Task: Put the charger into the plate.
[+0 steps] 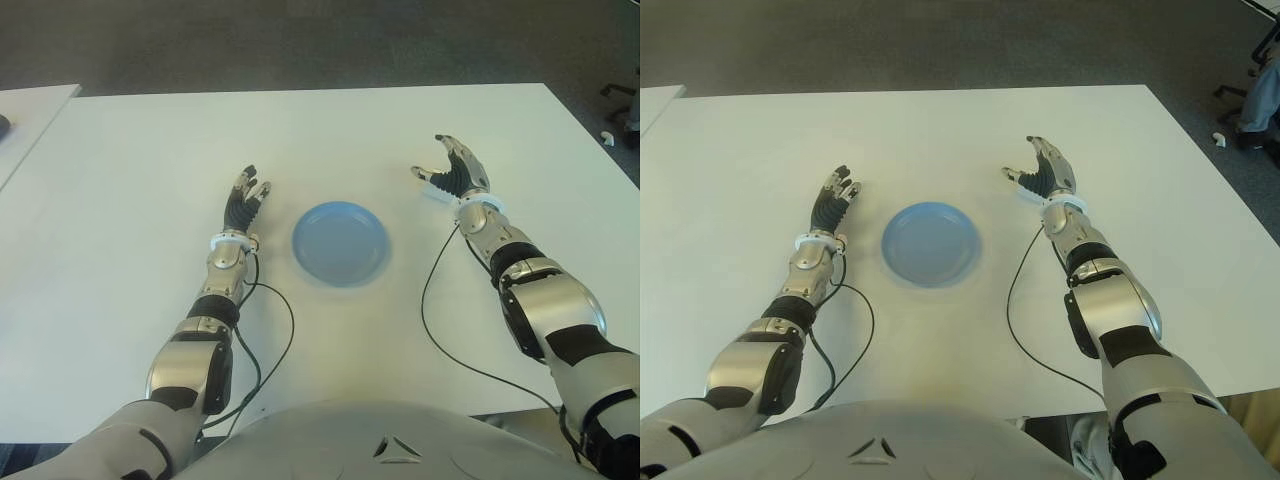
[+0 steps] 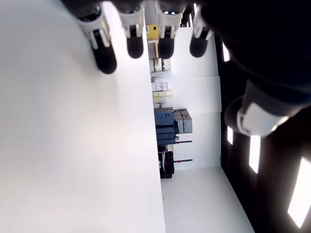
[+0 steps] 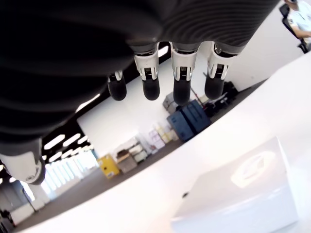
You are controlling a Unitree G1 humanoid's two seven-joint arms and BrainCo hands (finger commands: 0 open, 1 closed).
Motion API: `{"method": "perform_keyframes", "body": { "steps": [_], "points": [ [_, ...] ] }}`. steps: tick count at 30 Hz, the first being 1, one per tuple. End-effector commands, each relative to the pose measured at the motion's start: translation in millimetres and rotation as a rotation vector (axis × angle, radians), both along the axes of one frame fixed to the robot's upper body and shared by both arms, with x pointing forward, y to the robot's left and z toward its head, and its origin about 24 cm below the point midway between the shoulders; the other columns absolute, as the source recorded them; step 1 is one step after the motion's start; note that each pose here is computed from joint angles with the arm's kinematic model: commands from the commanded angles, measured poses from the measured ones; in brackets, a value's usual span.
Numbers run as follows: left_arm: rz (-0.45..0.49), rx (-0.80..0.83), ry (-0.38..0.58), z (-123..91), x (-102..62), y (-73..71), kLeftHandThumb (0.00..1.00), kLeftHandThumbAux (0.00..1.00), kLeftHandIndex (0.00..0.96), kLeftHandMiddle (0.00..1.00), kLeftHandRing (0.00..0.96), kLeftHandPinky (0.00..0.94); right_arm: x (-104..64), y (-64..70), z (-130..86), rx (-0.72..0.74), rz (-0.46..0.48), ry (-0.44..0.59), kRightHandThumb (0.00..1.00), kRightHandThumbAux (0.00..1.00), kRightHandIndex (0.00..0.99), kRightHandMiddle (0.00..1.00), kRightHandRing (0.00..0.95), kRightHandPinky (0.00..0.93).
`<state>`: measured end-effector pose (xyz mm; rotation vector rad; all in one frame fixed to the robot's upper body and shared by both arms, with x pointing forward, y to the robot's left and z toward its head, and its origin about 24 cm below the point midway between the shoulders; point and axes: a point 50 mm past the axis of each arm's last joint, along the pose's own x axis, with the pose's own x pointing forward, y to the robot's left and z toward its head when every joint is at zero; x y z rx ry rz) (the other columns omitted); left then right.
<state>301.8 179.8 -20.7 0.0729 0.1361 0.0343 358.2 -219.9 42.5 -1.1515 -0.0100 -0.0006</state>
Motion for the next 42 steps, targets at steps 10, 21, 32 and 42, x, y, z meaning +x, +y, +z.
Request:
{"method": "perform_keyframes", "body": {
  "steps": [10,21,32,42],
  "points": [
    [-0.048,-0.083,0.08,-22,-26.7,-1.1,0.184,0.592,0.0,0.0,0.0,0.0,-17.1,-23.8,-28,-0.212,-0.01,0.242,0.352,0.271,0.0,0.0,0.0,0.0],
    [-0.068,-0.153,0.034,-17,-36.2,2.7,0.169,0.596,0.0,0.0,0.0,0.0,-38.8,-32.9,-55,-0.163,-0.04,0.37,0.332,0.277,0.0,0.0,0.0,0.0],
    [-0.103,-0.179,0.004,-13,-44.2,4.6,0.143,0.568,0.0,0.014,0.0,0.0,-57.0,-41.6,-73,-0.17,-0.068,0.464,0.281,0.344,0.0,0.0,0.0,0.0],
    [-0.115,-0.191,-0.001,-12,-47.0,5.2,0.141,0.562,0.0,0.026,0.0,0.0,-65.2,-41.2,-82,-0.172,-0.058,0.496,0.272,0.371,0.0,0.0,0.0,0.0]
  ]
}}
